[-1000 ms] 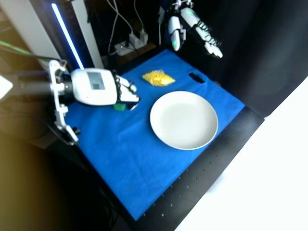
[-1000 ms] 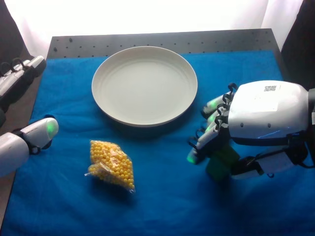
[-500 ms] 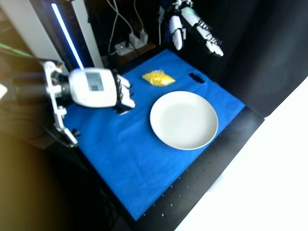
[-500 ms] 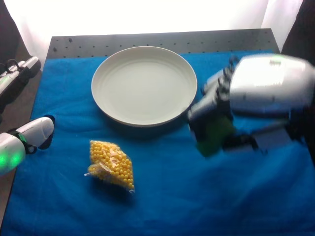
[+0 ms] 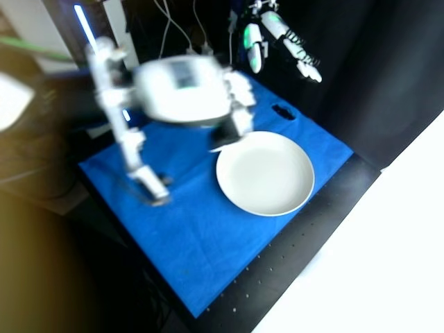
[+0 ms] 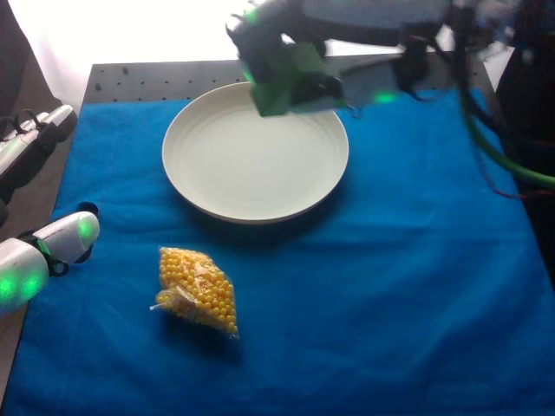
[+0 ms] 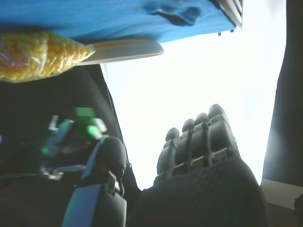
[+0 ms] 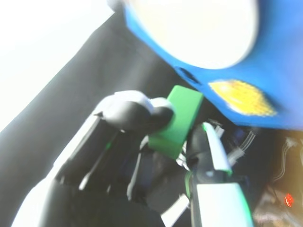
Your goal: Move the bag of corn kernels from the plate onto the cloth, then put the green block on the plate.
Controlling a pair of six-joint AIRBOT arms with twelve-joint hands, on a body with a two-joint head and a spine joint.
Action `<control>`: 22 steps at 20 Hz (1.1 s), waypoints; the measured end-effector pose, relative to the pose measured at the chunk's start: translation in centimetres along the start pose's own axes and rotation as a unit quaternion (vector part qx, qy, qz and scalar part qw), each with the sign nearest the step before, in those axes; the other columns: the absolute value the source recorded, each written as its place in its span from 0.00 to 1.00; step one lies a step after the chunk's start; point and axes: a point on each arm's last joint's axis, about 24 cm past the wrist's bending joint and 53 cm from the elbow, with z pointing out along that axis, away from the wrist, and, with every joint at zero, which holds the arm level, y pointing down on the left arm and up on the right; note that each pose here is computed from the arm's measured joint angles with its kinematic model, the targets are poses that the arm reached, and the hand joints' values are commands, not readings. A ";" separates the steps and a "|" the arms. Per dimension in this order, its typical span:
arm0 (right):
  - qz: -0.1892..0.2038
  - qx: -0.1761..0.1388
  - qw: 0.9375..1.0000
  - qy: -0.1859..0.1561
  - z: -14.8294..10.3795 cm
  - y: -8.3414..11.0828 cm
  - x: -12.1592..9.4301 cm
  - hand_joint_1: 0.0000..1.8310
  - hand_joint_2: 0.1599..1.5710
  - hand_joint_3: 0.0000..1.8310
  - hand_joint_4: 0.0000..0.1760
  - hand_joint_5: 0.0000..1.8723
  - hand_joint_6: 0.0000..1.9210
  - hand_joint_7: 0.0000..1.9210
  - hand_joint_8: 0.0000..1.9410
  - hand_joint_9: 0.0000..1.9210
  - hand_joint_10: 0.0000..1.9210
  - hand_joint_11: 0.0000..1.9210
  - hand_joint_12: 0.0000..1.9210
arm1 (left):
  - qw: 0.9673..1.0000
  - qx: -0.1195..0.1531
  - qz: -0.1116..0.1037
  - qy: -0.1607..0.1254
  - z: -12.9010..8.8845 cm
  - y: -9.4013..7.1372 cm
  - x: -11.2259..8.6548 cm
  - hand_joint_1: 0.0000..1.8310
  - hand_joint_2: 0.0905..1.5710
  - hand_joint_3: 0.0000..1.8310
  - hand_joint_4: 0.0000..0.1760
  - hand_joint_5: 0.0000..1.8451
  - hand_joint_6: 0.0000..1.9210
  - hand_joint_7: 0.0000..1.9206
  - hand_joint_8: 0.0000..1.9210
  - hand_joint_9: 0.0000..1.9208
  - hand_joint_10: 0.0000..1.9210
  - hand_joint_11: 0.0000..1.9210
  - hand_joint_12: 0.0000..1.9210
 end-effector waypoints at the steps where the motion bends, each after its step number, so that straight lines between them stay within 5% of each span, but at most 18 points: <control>1: -0.008 0.017 1.000 0.011 1.2 -0.9 0.9 0.61 0.79 0.00 0.00 0.36 0.70 0.40 0.66 0.39 0.56 0.31 0.87 | 1.000 -0.002 0.001 0.001 0.0 0.2 0.0 0.22 0.85 0.00 0.41 0.02 0.00 0.00 0.00 0.00 0.00 0.01 0.01; 2: -0.008 0.036 0.999 0.017 2.1 -2.0 1.6 0.61 0.80 0.00 0.00 0.34 0.73 0.38 0.76 0.37 0.58 0.29 0.89 | 1.000 -0.005 -0.001 0.000 0.1 0.3 0.1 0.22 0.85 0.00 0.42 0.02 0.00 0.00 0.00 0.00 0.00 0.01 0.01; 3: -0.007 0.043 0.999 0.018 2.4 -2.4 1.7 0.66 0.76 0.00 0.00 0.37 0.63 0.45 0.71 0.50 0.62 0.44 0.86 | 1.000 -0.004 -0.001 0.002 0.0 0.3 0.3 0.20 0.85 0.00 0.25 0.03 0.00 0.00 0.00 0.00 0.00 0.02 0.02; 6: -0.002 0.078 0.997 0.019 3.7 -4.3 2.1 0.65 0.79 0.00 0.00 0.36 0.74 0.38 0.74 0.54 0.71 0.51 0.89 | 1.000 -0.004 -0.004 0.005 0.0 0.3 0.5 0.19 0.86 0.00 0.43 0.03 0.00 0.00 0.00 0.00 0.00 0.00 0.02; 7: -0.006 0.093 0.995 0.027 4.4 -4.7 2.8 0.65 0.79 0.00 0.00 0.35 0.74 0.37 0.76 0.56 0.77 0.55 0.93 | 1.000 -0.004 -0.004 0.004 0.0 0.3 0.4 0.18 0.86 0.00 0.36 0.03 0.00 0.00 0.00 0.00 0.00 0.00 0.05; 11: -0.012 0.102 0.993 0.053 5.9 -4.6 5.7 0.64 0.80 0.00 0.00 0.31 0.74 0.41 0.76 0.41 0.55 0.34 0.85 | 1.000 -0.001 -0.005 0.003 0.1 0.2 0.4 0.20 0.85 0.00 0.30 0.03 0.00 0.00 0.00 0.00 0.00 0.00 0.03; 14: -0.024 0.148 0.985 0.089 4.9 -7.5 9.4 0.63 0.80 0.00 0.00 0.31 0.73 0.40 0.77 0.41 0.47 0.31 0.81 | 1.000 -0.006 -0.007 0.000 0.1 0.4 0.3 0.21 0.86 0.00 0.25 0.02 0.00 0.00 0.00 0.00 0.00 0.00 0.00; 15: -0.024 0.158 0.983 0.090 4.8 -8.0 9.5 0.70 0.77 0.00 0.00 0.30 0.33 0.39 0.72 0.40 0.38 0.23 0.76 | 1.000 -0.006 -0.008 0.000 0.1 0.4 0.3 0.21 0.86 0.00 0.27 0.02 0.00 0.00 0.00 0.00 0.00 0.00 0.00; 16: -0.026 0.161 0.983 0.089 4.7 -8.2 9.3 0.61 0.77 0.00 0.00 0.30 0.13 0.38 0.36 0.36 0.33 0.13 0.77 | 1.000 -0.002 -0.007 0.002 0.1 0.2 0.4 0.20 0.85 0.00 0.28 0.01 0.00 0.00 0.00 0.00 0.00 0.00 0.00; 17: -0.026 0.164 0.982 0.089 4.7 -8.4 9.2 0.48 0.78 0.00 0.00 0.23 0.04 0.33 0.14 0.26 0.19 0.03 0.65 | 1.000 0.001 -0.007 0.004 0.1 0.1 0.5 0.21 0.85 0.00 0.28 0.01 0.00 0.00 0.00 0.00 0.00 0.00 0.00; 18: -0.028 0.167 0.982 0.090 4.6 -8.5 9.3 0.42 0.78 0.00 0.00 0.15 0.01 0.25 0.03 0.20 0.08 0.00 0.52 | 1.000 0.002 -0.008 0.004 0.0 0.0 0.6 0.22 0.85 0.00 0.28 0.02 0.00 0.00 0.00 0.00 0.00 0.00 0.00; 19: -0.029 0.168 0.981 0.092 4.6 -8.6 9.6 0.35 0.77 0.00 0.00 0.03 0.00 0.08 0.01 0.08 0.02 0.00 0.17 | 1.000 0.000 -0.010 0.004 0.0 0.1 0.6 0.22 0.85 0.00 0.37 0.01 0.00 0.00 0.00 0.00 0.00 0.00 0.00; 20: -0.029 0.166 0.981 0.094 4.6 -8.5 9.8 0.30 0.76 0.00 0.06 0.01 0.00 0.02 0.00 0.02 0.00 0.00 0.06 | 1.000 -0.004 -0.011 0.004 0.0 0.3 0.6 0.23 0.85 0.00 0.46 0.01 0.00 0.00 0.00 0.00 0.00 0.00 0.00; 22: -0.027 0.154 0.983 0.097 5.0 -7.5 10.2 0.31 0.70 0.00 0.42 0.00 0.00 0.00 0.00 0.00 0.00 0.00 0.21 | 1.000 -0.003 -0.011 0.002 0.0 0.3 0.6 0.22 0.84 0.00 0.37 0.02 0.00 0.00 0.00 0.00 0.00 0.00 0.00</control>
